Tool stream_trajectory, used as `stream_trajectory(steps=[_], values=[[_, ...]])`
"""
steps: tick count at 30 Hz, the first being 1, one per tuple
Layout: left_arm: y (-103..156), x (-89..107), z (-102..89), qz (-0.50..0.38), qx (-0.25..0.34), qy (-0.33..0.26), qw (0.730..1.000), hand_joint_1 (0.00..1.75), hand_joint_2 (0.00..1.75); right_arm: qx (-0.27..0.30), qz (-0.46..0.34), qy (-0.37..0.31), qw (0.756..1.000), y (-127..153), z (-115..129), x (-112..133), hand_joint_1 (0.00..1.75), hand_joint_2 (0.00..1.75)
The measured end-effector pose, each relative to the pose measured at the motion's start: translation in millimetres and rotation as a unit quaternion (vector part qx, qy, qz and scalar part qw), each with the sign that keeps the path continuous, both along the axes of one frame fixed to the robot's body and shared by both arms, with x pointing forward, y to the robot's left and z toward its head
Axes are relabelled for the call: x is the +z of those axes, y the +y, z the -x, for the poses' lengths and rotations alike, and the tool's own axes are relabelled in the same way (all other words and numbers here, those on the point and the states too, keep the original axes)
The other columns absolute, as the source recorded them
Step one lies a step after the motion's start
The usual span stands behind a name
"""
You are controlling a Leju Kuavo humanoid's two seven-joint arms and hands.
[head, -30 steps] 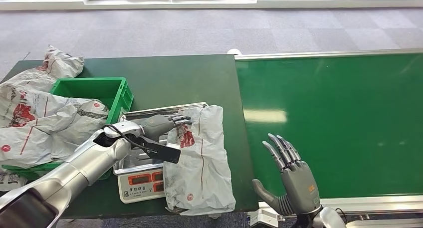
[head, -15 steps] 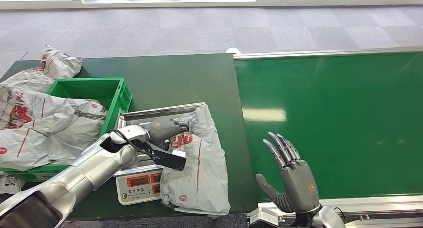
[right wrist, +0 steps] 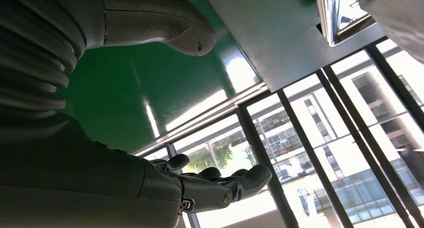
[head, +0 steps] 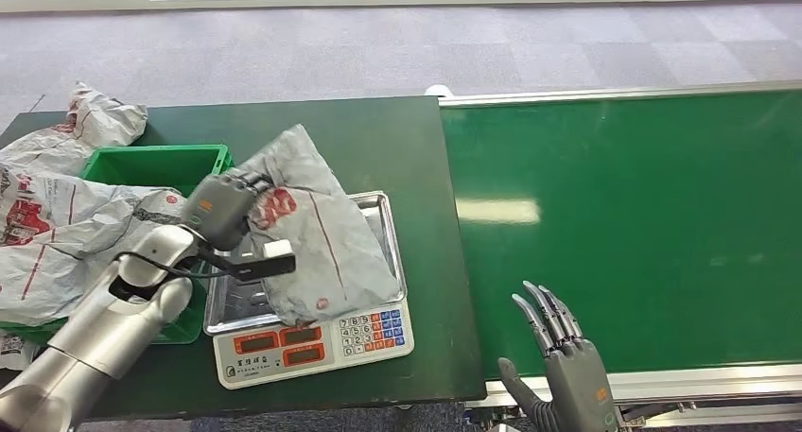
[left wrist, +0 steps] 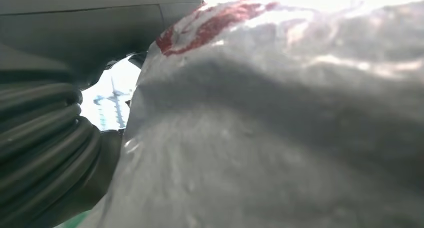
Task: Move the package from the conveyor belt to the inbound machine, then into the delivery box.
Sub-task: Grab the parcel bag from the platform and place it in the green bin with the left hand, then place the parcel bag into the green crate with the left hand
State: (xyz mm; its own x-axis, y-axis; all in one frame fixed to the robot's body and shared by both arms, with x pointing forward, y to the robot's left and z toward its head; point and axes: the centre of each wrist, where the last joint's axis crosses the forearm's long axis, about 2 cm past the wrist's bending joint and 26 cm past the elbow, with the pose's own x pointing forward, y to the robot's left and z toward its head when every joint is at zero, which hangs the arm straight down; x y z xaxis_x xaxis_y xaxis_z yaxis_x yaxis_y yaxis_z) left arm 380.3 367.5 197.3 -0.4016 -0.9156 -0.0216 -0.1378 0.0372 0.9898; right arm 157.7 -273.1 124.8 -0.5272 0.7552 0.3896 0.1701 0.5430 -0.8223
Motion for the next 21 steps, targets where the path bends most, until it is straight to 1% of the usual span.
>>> stream_trajectory(steps=[3,4,5,7,11,14,17,21], values=[[42,46.0,4.3,0.014,0.048,-0.079,0.996,1.75,1.75,-0.003,0.001,0.0,1.0,3,3,-1,0.0,1.75],[54,58.7,7.5,0.018,0.059,-0.1,0.993,1.75,1.75,-0.005,0.001,0.0,1.0,5,4,-1,0.0,1.75],[64,69.4,11.1,0.022,0.069,-0.118,0.99,1.75,1.75,-0.006,0.0,-0.001,1.0,6,4,-1,0.0,1.75],[78,83.4,18.6,0.028,0.084,-0.147,0.985,1.75,1.75,-0.009,-0.002,-0.001,1.0,8,4,-1,0.0,1.75],[98,99.3,35.3,0.041,0.111,-0.196,0.974,1.75,1.75,-0.016,-0.002,-0.003,1.0,17,6,-1,0.0,1.75],[108,108.0,44.0,0.034,0.136,-0.217,0.966,1.75,1.75,-0.025,-0.005,-0.002,1.0,22,9,0,0.0,1.75],[116,108.9,50.3,0.019,0.161,-0.219,0.962,1.75,1.75,-0.03,-0.011,-0.001,0.999,25,12,1,0.0,1.75],[125,101.0,57.8,-0.012,0.199,-0.206,0.958,1.75,1.75,-0.035,-0.018,0.001,0.999,28,16,3,0.0,1.75]])
